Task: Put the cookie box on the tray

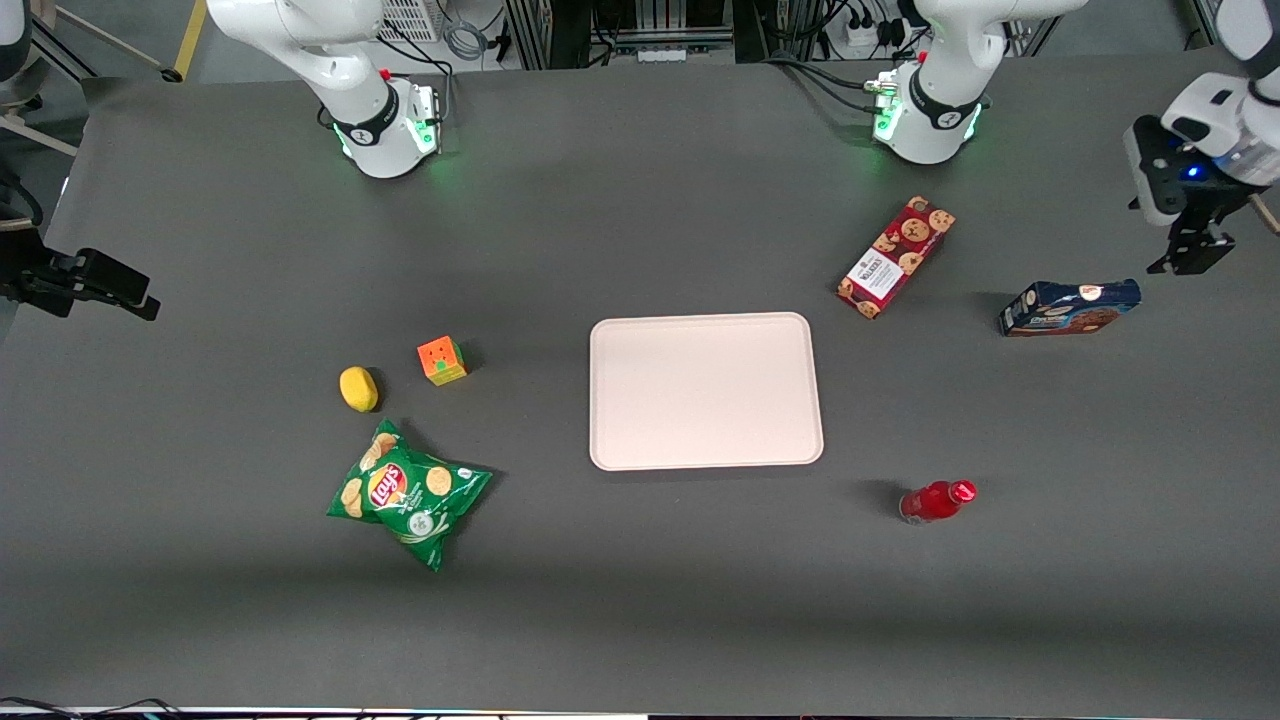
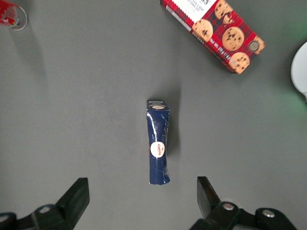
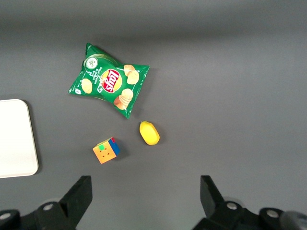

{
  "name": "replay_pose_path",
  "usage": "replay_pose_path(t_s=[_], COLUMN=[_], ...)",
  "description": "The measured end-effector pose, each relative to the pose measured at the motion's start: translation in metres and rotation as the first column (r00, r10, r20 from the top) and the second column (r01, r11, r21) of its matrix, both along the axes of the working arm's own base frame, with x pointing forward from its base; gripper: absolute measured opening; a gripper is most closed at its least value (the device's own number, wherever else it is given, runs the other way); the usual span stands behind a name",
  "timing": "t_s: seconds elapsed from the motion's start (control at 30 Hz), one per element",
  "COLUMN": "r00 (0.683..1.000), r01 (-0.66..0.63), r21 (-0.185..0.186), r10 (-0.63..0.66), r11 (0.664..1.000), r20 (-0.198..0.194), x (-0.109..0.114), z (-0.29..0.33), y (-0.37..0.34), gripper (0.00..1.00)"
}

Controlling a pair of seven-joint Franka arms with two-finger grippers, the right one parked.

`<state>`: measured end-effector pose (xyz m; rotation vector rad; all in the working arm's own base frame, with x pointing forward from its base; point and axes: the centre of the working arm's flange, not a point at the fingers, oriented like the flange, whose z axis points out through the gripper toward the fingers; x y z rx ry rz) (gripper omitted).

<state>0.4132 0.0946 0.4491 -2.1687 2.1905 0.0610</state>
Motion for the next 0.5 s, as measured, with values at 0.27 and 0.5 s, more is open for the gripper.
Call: replay_pose_path(t_s=[0.27,0.5], r00=[0.999,1.0], r01=[0.04,0.002], r21=[-0.021,-0.046], r10=[-0.039,-0.001], r11=[0.999,0.999], r20=[0.033,0.011], x=[-0.011,-0.018], z=[-0.041,-0.08], y=[0.018,0.053], gripper=[1.0,1.0])
